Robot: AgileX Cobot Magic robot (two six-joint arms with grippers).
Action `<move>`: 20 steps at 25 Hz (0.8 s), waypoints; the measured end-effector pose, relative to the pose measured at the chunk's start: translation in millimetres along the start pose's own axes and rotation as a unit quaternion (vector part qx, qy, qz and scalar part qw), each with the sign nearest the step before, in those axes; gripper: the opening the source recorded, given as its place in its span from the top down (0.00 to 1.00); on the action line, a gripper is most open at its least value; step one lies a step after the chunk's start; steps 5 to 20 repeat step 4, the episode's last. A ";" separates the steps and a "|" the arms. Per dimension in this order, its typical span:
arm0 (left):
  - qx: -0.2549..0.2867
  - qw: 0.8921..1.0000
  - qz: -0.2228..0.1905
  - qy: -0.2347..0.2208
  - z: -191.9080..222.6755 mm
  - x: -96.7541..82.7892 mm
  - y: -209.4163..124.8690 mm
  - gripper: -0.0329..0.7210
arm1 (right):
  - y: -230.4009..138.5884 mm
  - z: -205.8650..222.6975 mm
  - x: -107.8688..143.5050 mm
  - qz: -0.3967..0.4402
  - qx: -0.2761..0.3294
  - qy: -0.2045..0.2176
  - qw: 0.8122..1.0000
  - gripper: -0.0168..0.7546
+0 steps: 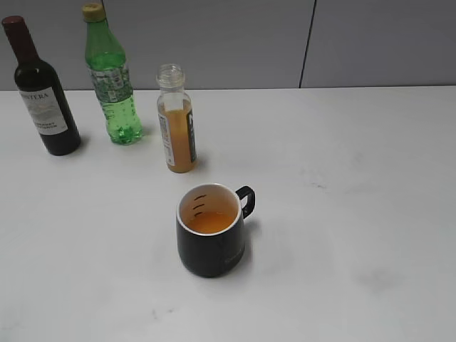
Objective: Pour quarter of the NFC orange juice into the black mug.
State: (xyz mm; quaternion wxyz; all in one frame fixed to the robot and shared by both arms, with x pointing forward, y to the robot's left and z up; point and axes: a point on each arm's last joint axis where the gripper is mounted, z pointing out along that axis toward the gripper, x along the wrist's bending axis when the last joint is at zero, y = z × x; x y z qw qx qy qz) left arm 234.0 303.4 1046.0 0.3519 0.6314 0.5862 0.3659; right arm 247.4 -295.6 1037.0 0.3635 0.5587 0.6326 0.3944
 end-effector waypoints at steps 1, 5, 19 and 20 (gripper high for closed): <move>0.000 1.000 0.000 0.000 0.0 0.0 0.0 0.47 | 0.0 0.0 0.0 0.000 0.000 0.000 1.000 0.34; 0.000 1.000 0.000 0.000 0.0 0.0 0.0 0.51 | 0.0 0.0 0.0 0.000 0.000 0.000 1.000 0.34; 0.000 1.000 0.000 0.000 0.0 0.0 0.0 0.51 | 0.0 0.0 0.0 0.000 0.000 0.000 1.000 0.34; 0.000 1.000 0.000 0.000 0.0 0.0 0.0 0.51 | 0.0 0.0 0.0 0.000 0.000 0.000 1.000 0.34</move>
